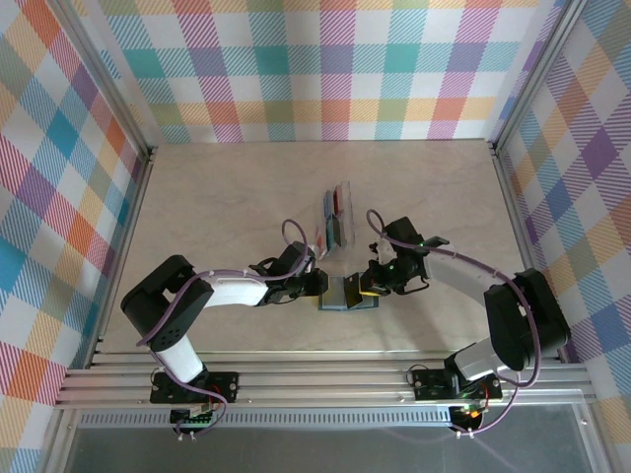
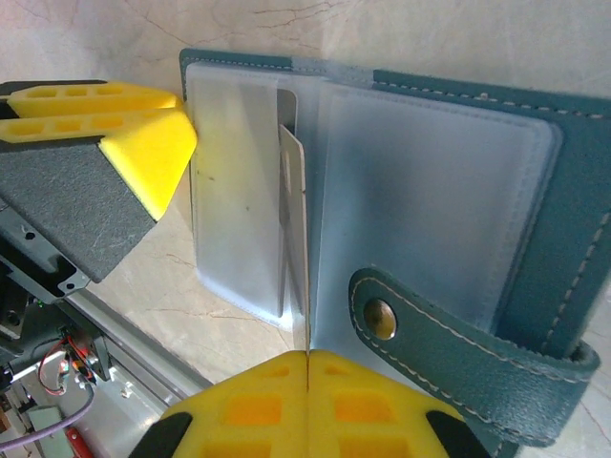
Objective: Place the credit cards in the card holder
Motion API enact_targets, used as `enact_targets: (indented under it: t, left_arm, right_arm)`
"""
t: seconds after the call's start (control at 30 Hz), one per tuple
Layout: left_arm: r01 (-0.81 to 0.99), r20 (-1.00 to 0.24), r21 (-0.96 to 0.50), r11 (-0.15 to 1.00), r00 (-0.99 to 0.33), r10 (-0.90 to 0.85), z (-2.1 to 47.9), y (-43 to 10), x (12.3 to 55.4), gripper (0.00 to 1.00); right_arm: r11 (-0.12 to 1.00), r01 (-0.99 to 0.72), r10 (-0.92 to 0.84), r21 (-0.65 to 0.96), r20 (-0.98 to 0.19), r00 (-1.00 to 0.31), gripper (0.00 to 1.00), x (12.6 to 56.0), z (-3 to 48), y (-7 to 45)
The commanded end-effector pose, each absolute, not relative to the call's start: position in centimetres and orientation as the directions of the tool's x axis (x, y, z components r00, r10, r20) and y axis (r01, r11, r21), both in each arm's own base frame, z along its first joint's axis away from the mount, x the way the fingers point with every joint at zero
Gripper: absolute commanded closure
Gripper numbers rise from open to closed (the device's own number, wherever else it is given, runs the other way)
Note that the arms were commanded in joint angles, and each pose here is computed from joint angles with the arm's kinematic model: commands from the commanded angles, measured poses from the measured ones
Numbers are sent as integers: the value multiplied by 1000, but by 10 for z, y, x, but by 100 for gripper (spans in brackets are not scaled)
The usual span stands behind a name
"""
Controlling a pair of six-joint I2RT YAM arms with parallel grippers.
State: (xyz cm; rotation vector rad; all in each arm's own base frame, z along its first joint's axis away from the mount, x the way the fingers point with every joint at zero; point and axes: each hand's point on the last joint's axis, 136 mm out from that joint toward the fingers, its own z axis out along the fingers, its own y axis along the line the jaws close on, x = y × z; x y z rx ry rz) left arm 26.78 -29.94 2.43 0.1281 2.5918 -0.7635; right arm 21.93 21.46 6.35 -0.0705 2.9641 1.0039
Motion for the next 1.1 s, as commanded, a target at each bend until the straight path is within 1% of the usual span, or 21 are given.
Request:
enact_targets:
  t: [0.0,0.27,0.47,1.07]
  left_arm:
    - [176,-304,-405,897,-951,50,-16,-276,231,76]
    - [178,-303,-405,897,-952,52,-16,-277,230,76]
    - [178,-302,-405,897,-952,53,-16,-277,229,76]
    - [186,-304,-412,892,-951,59,-17,-281,227,76]
  right_arm:
    - [792,-47,-47,609,-16,-999,100,219,57,214]
    - [775,-37,-45,631,-3,-999,100,225,54,221]
    - [780,-9,-9,626,-3,-1000,100,233,50,222]
    - [748,35,8,662,44,-999,100,219,44,234]
